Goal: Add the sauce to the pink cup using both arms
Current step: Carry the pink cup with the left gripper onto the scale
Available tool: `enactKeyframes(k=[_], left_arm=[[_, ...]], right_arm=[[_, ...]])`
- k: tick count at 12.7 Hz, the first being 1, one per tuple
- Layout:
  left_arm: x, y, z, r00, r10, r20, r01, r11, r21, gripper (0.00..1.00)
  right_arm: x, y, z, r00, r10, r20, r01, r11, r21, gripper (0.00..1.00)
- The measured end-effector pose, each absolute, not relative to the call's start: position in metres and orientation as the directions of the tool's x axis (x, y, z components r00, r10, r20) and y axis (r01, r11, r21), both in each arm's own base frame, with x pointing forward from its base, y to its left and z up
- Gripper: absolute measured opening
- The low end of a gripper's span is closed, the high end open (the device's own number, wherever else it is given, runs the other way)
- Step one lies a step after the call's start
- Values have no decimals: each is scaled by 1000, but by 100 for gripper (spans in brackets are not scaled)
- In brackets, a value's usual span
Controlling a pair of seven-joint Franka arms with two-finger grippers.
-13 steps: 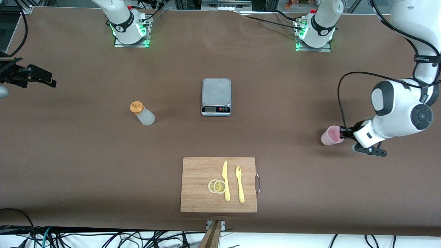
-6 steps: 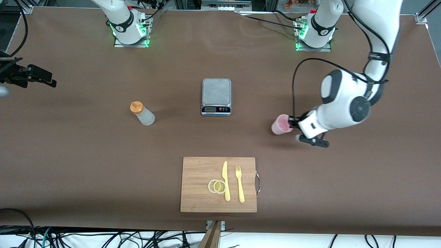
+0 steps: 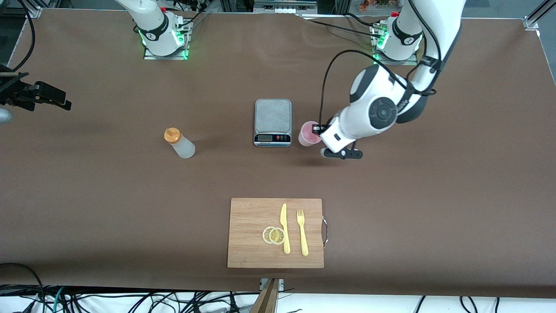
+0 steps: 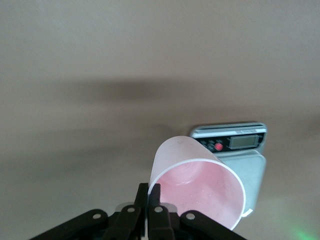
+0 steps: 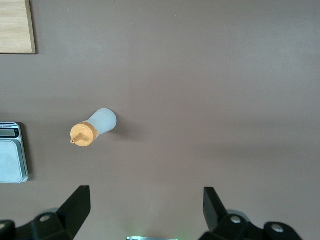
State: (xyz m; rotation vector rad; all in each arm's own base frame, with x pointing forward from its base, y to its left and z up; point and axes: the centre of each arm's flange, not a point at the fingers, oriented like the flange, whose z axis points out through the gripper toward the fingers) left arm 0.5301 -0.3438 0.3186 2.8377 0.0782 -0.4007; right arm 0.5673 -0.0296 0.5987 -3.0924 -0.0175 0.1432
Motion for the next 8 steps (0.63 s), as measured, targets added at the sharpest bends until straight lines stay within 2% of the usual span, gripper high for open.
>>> enactKeyframes(k=[8], left_arm=[[466,-427,315,941,182,-285,232,-961,153,3]], right_arm=[[567,-27,599,996,18,-92,14,-999,-47,100]])
